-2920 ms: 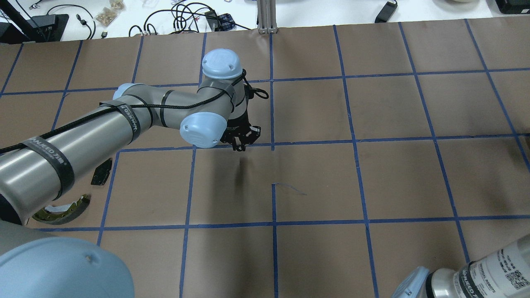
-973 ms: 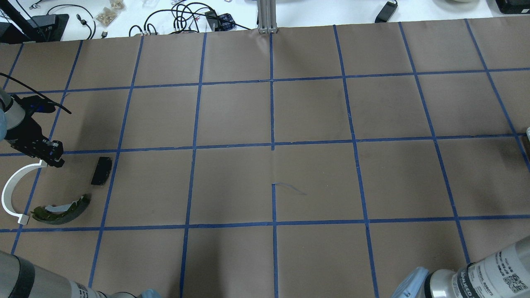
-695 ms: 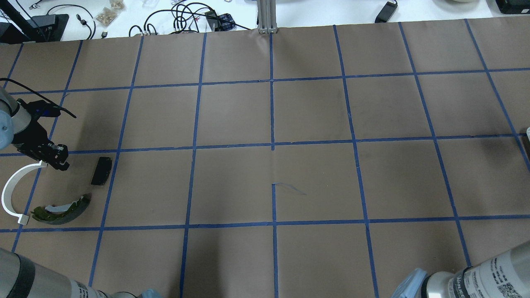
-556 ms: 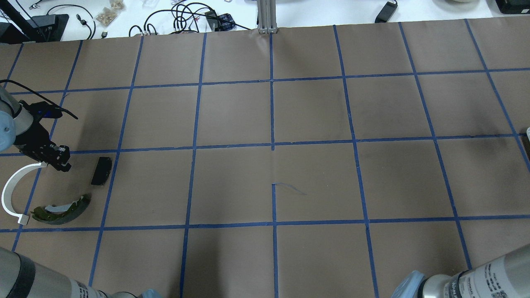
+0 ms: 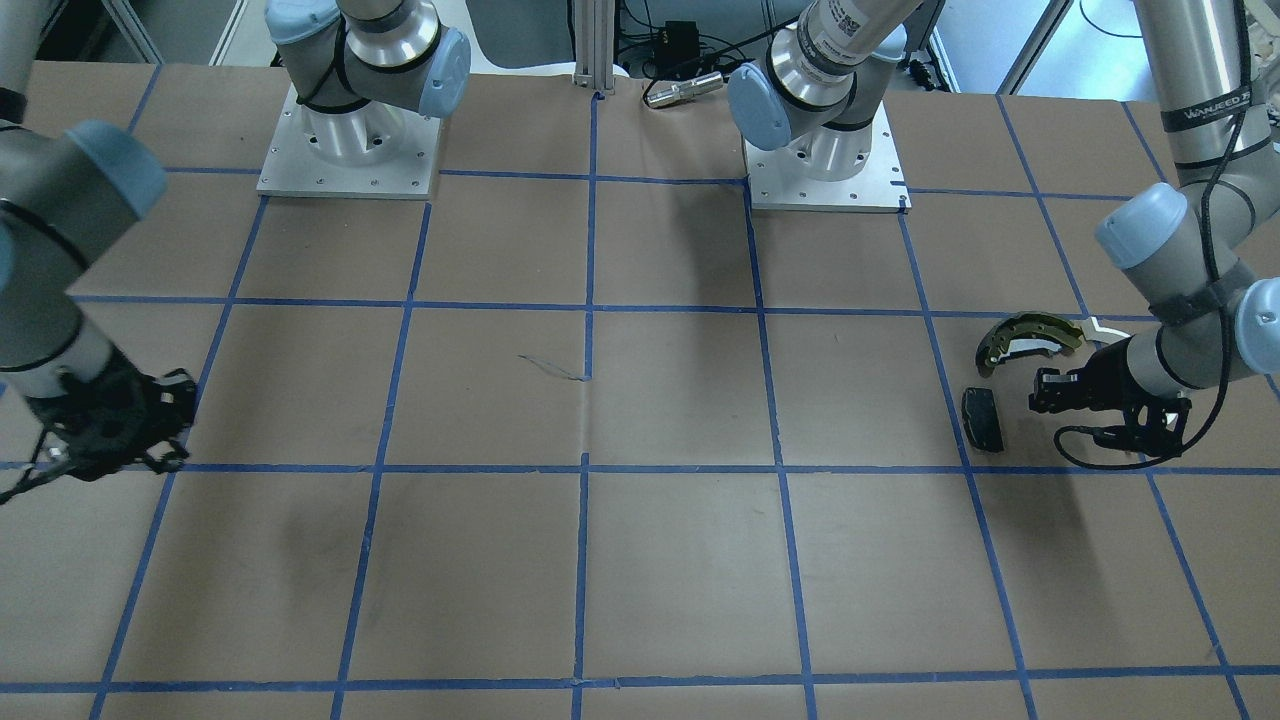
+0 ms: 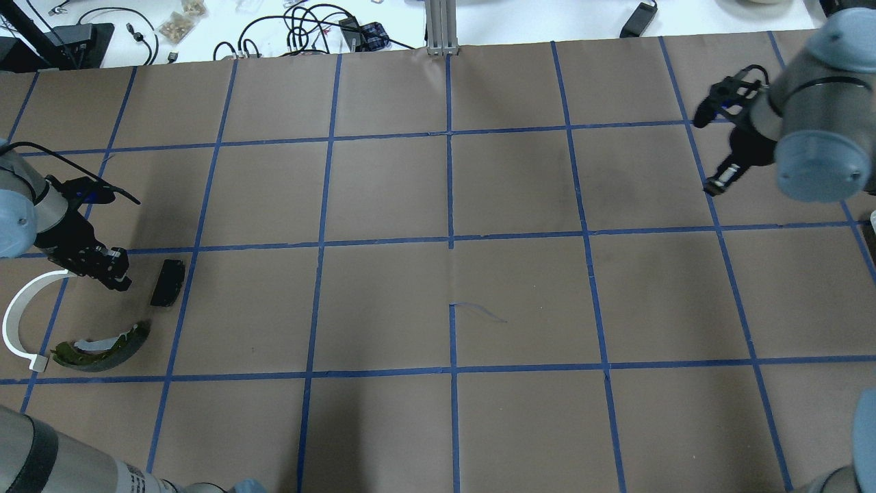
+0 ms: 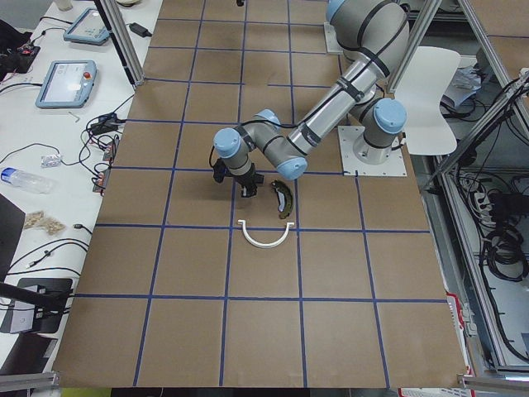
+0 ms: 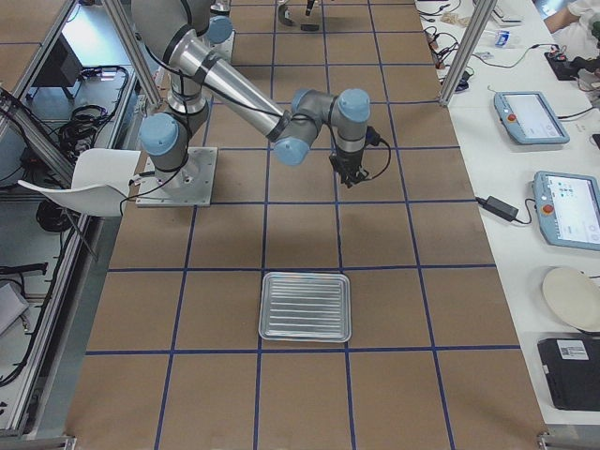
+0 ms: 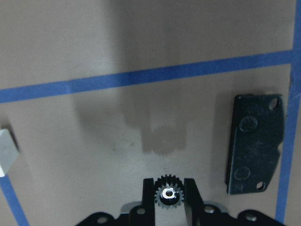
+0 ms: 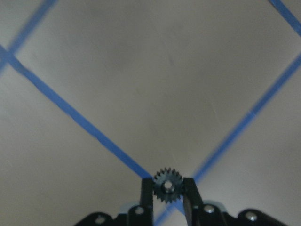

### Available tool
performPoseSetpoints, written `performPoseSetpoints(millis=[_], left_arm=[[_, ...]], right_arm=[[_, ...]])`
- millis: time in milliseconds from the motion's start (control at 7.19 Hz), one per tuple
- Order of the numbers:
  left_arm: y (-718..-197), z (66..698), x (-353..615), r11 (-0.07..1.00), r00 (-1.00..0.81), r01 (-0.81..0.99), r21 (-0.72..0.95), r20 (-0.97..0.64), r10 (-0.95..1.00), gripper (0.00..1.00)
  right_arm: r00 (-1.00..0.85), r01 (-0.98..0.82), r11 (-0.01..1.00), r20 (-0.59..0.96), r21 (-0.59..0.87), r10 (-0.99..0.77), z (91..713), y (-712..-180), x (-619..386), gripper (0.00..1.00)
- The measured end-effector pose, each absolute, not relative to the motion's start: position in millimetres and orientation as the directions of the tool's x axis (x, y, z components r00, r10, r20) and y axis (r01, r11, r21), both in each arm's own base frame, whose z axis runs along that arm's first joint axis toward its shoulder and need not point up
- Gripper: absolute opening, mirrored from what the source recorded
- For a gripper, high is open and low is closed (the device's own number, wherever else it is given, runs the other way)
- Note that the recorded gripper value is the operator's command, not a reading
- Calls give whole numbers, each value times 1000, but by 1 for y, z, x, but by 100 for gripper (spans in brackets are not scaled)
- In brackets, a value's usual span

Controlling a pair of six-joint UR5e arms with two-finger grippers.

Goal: Place bearing gear from tray to pile

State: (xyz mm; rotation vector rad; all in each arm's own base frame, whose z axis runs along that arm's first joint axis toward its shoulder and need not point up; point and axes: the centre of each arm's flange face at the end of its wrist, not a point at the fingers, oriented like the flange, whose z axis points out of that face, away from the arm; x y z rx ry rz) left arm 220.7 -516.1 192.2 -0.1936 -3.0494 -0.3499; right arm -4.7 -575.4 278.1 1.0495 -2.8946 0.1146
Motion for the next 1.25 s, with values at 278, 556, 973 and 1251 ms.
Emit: performPoseSetpoints(millis=[278,556,973,1251], left_arm=[[-515,189,221,965,-990,133,225,83,117,97],[-516,190,222,965,-989,137,223,83,121,100],[-532,218,222,972,-990,143,186,45,137,100],[-549,250,205,977,-988,151,151,7,152,100]], right_arm=[[-882,-471,875,61,-110,-467,296,-568,149,0],[-953,-301,947,11,-114,-302,298,-528,280,0],[-995,-92,995,-24,-49,-93,246,-463,421,42],[-999,-34,999,-18,-27,-34,218,-451,464,100]])
